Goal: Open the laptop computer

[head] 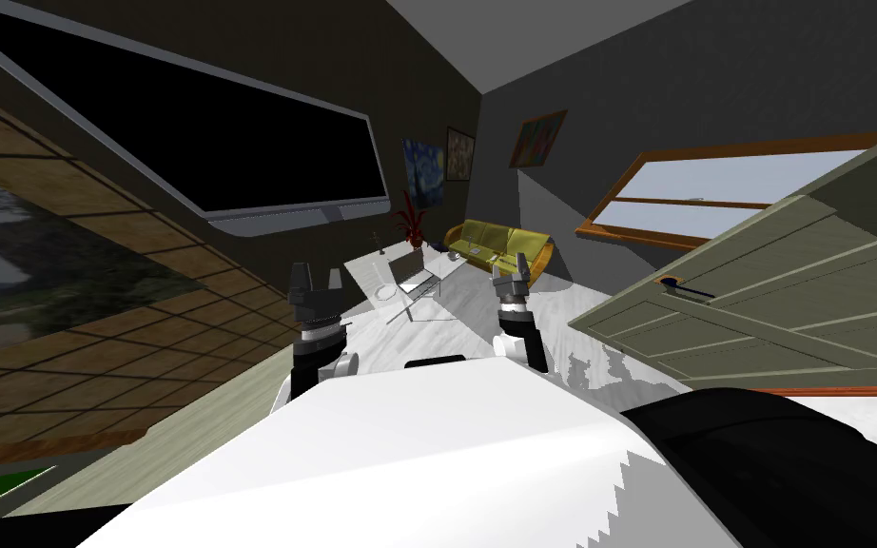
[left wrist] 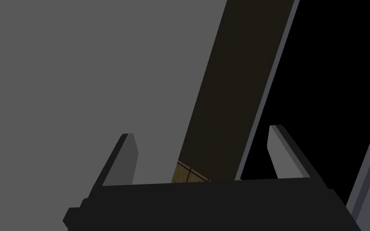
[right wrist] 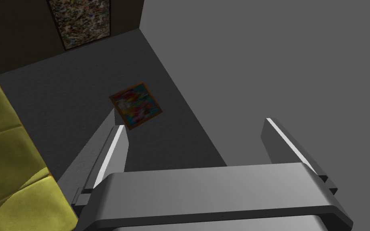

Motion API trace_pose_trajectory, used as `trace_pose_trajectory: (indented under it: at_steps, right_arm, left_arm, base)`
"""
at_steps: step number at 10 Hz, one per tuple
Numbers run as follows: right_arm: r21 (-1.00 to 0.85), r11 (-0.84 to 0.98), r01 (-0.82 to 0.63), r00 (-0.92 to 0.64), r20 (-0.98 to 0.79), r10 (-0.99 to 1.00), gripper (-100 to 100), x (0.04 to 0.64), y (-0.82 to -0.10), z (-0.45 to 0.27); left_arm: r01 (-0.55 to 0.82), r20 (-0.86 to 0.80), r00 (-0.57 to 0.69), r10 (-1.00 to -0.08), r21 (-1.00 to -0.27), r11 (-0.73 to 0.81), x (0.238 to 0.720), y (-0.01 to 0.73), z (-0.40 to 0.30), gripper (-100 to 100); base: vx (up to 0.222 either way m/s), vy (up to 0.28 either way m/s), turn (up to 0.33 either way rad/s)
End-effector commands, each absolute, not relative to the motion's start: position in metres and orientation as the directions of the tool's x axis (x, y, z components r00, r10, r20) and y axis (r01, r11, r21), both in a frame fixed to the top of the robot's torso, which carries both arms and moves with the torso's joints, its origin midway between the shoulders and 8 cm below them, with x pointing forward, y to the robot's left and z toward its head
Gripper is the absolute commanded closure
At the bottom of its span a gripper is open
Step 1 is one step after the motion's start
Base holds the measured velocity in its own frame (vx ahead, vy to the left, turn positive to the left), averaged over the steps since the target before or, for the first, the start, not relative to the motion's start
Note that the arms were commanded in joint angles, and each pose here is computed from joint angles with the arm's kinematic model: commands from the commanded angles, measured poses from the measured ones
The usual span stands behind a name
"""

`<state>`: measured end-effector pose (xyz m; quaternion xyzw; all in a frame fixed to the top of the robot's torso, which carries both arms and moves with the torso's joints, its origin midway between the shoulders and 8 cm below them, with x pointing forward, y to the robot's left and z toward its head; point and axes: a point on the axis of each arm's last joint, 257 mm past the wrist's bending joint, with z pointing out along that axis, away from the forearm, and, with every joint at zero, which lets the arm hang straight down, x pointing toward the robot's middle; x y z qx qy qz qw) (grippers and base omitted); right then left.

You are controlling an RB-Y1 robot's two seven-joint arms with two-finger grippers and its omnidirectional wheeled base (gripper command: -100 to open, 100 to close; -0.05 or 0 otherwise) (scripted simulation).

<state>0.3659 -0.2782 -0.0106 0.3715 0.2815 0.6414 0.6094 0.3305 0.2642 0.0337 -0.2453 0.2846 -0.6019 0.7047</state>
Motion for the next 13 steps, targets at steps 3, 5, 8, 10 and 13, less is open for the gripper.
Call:
trace_pose_trajectory:
  at_steps: [3, 5, 8, 10, 13]
  right_arm:
    - [0.814, -0.099, -0.573, 0.019, 0.133, 0.991, 0, 0.366, -0.278, -0.010]
    - [0.814, -0.099, -0.573, 0.019, 0.133, 0.991, 0, 0.366, -0.278, -0.010]
    - [0.814, -0.099, -0.573, 0.019, 0.133, 0.991, 0, 0.366, -0.278, -0.010]
    - [0.814, -0.099, -0.573, 0.019, 0.133, 0.991, 0, 0.366, -0.278, -0.010]
    - [0.814, -0.099, -0.572, 0.019, 0.134, 0.991, 0, 0.366, -0.278, -0.011]
  left_arm:
    - [0.709, -0.106, 0.113, -0.988, -0.688, 0.155, 0.330, 0.264, 0.034, 0]
    - [0.709, -0.106, 0.113, -0.988, -0.688, 0.155, 0.330, 0.264, 0.034, 0]
    - [0.709, -0.106, 0.113, -0.988, -0.688, 0.155, 0.330, 0.264, 0.034, 0]
    - [0.695, -0.134, 0.095, -0.986, -0.701, 0.162, 0.333, 0.265, 0.029, -100]
    - [0.648, -0.154, 0.076, -0.985, -0.743, 0.167, 0.341, 0.279, 0.016, -100]
  base:
    - [0.000, 0.000, 0.000]
    - [0.000, 0.000, 0.000]
    - [0.000, 0.000, 0.000]
    - [0.023, -0.019, -0.015]
    - [0.137, -0.110, -0.047]
